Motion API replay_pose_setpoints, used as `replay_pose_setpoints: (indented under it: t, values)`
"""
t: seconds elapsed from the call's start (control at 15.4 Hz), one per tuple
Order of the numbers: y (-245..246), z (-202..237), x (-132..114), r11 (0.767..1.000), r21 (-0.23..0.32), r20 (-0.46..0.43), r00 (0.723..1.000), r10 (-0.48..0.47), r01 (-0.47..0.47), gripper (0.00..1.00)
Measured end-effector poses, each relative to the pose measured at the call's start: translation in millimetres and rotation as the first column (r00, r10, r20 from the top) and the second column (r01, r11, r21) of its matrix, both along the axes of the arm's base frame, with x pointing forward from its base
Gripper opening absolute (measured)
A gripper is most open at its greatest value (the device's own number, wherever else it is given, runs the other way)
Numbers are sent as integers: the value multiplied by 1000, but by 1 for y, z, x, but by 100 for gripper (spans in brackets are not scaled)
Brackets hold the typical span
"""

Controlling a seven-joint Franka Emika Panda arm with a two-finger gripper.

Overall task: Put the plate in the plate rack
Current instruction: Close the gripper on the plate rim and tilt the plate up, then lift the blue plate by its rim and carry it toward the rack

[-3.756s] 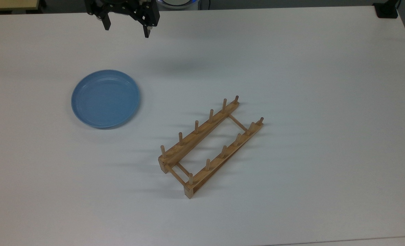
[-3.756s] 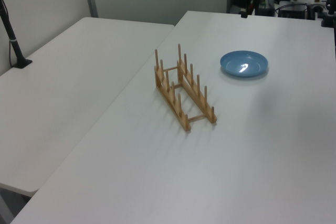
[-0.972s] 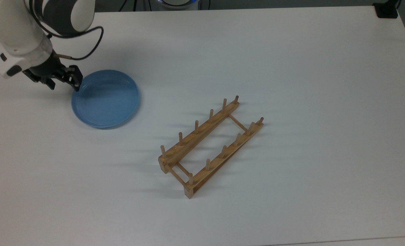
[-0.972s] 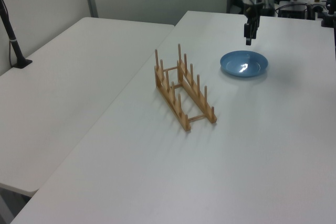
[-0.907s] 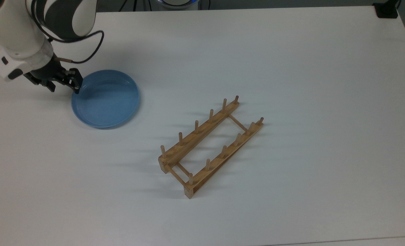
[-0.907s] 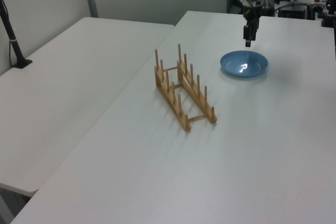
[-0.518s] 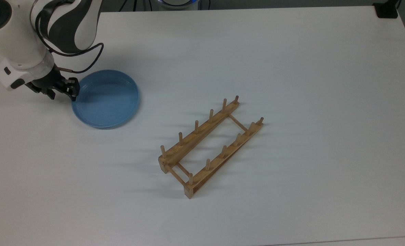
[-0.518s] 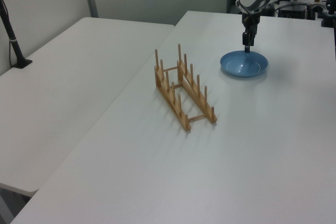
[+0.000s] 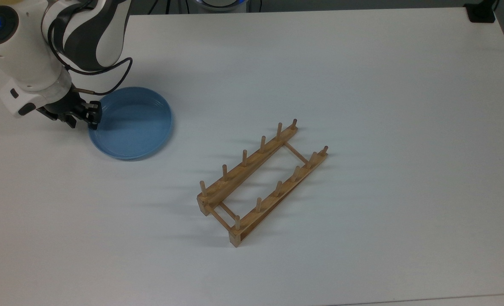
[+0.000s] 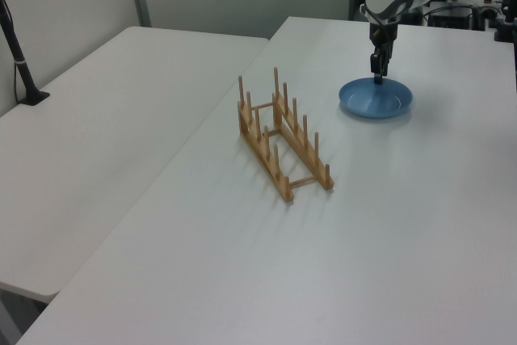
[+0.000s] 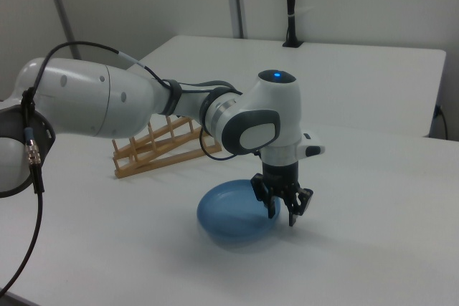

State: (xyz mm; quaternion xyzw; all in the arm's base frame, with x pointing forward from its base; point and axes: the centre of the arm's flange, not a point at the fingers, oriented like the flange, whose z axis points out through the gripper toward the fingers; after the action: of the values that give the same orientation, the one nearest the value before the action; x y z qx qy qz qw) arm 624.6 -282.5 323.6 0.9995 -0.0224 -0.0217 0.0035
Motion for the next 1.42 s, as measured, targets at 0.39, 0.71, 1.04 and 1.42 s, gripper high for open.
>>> replay_pose_setpoints:
  t: [0.39,0.71,1.04,1.42]
  values:
    - [10,-3,5,1000,4,-3,1000,14,-14,32]
    - [24,4,14,1000,17,22,999,26,-27,7]
    - [29,12,17,999,14,35,999,35,-36,7]
    - [21,73,12,995,1,110,989,103,-103,5]
